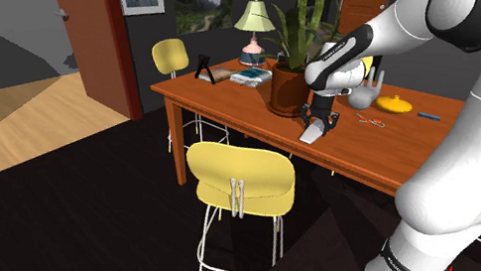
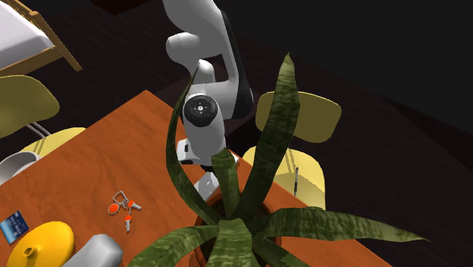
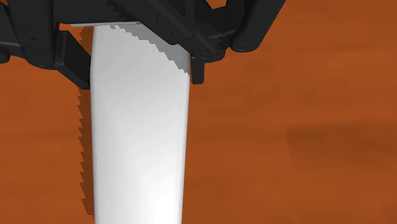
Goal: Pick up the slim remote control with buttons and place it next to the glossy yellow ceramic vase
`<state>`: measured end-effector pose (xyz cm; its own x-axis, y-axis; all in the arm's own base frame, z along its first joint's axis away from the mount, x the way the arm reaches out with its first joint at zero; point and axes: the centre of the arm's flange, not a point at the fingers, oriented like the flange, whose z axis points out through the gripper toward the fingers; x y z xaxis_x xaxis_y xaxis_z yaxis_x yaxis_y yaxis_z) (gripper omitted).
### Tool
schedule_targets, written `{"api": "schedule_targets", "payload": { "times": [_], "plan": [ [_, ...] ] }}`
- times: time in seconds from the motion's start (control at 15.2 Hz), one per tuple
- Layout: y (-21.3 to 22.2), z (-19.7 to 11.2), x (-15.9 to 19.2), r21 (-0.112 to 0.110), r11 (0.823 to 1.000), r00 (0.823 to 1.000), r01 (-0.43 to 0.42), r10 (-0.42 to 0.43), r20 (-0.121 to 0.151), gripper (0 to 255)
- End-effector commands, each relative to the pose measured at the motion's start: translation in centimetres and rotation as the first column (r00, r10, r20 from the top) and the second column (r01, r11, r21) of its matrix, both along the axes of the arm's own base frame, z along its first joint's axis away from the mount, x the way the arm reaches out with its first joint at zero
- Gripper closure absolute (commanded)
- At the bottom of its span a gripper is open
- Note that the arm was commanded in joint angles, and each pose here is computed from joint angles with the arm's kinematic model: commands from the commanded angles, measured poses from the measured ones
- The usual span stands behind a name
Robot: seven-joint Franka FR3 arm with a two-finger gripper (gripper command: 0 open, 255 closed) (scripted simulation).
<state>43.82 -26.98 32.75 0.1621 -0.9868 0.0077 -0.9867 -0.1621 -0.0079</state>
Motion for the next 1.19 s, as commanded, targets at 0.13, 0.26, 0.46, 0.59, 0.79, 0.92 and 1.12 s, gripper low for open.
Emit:
{"api": "schedule_targets", "payload": {
  "times": [0.13,0.26,0.46,0.59,0.79,0.92,1.12],
  "plan": [
    [0.0,0.0,0.0,0.000,1.000,1.000,0.000,0.000,0.000,255],
    [0.0,0.0,0.0,0.000,1.000,1.000,0.000,0.000,0.000,255],
    [0.0,1.0,0.0,0.000,1.000,1.000,0.000,0.000,0.000,255],
    [0.0,2.1,0.0,0.000,1.000,1.000,0.000,0.000,0.000,255],
    [0.0,3.7,0.0,0.000,1.000,1.000,0.000,0.000,0.000,255],
    [0.0,4.7,0.0,0.000,1.000,1.000,0.000,0.000,0.000,255],
    [0.0,6.3,0.0,0.000,1.000,1.000,0.000,0.000,0.000,255]
  ]
}}
